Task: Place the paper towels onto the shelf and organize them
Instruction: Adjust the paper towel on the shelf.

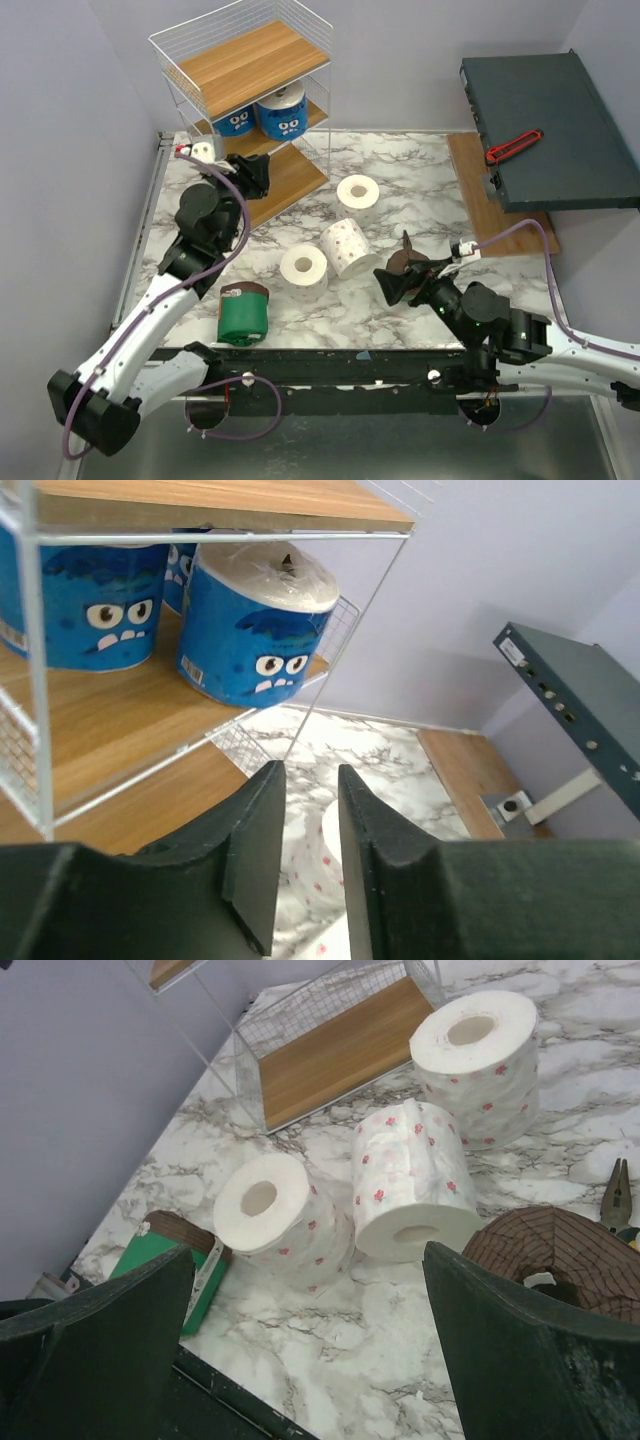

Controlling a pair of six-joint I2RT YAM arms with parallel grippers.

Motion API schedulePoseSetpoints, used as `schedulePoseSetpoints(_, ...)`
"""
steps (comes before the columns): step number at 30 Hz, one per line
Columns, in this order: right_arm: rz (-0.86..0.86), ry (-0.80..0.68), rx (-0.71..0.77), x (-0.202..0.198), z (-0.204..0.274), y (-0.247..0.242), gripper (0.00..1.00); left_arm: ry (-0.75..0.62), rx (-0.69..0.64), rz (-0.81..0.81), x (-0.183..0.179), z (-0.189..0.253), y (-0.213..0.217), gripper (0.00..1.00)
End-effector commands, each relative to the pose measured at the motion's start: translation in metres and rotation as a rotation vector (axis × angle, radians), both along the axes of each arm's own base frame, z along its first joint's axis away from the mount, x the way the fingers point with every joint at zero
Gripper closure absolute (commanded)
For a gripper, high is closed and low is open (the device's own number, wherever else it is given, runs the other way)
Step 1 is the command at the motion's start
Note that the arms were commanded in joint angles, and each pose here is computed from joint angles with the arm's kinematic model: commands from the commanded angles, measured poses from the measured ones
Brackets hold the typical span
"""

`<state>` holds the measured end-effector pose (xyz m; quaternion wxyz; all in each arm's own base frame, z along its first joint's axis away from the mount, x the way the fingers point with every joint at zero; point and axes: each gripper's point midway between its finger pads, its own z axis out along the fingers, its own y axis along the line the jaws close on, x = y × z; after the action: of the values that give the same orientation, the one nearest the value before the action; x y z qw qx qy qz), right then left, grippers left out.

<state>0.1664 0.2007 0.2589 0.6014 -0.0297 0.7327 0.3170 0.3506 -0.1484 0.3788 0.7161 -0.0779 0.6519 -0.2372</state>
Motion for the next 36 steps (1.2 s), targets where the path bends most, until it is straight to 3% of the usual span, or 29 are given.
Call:
schedulePoseSetpoints(1,0.008,0.003,0.031,0.002,0.018,0.017,0.0,0.113,-0.037,-0.032,-0.046,-0.005,0.014,0.67)
schedulePoseSetpoints(6,-0.016,0.007,0.051,0.009,0.013,0.031,0.0,0.103,-0.032,0.018,-0.076,0.001,0.041,0.59)
schedulePoseSetpoints(12,-0.114,-0.086,0.073,0.041,0.044,0.052,0.01,0.156,0.022,0.129,-0.079,-0.025,0.066,0.51)
schedulePoseSetpoints(17,-0.014,-0.043,0.166,0.108,0.071,0.093,0.09,0.215,0.005,0.133,-0.078,-0.045,0.072,0.51)
schedulePoseSetpoints(26,0.049,-0.048,0.306,0.225,0.088,0.152,0.23,0.284,-0.199,0.103,-0.071,-0.077,0.071,0.48)
schedulePoseSetpoints(36,-0.01,-0.039,0.315,0.299,0.067,0.159,0.33,0.295,-0.137,0.076,-0.099,-0.103,0.076,0.48)
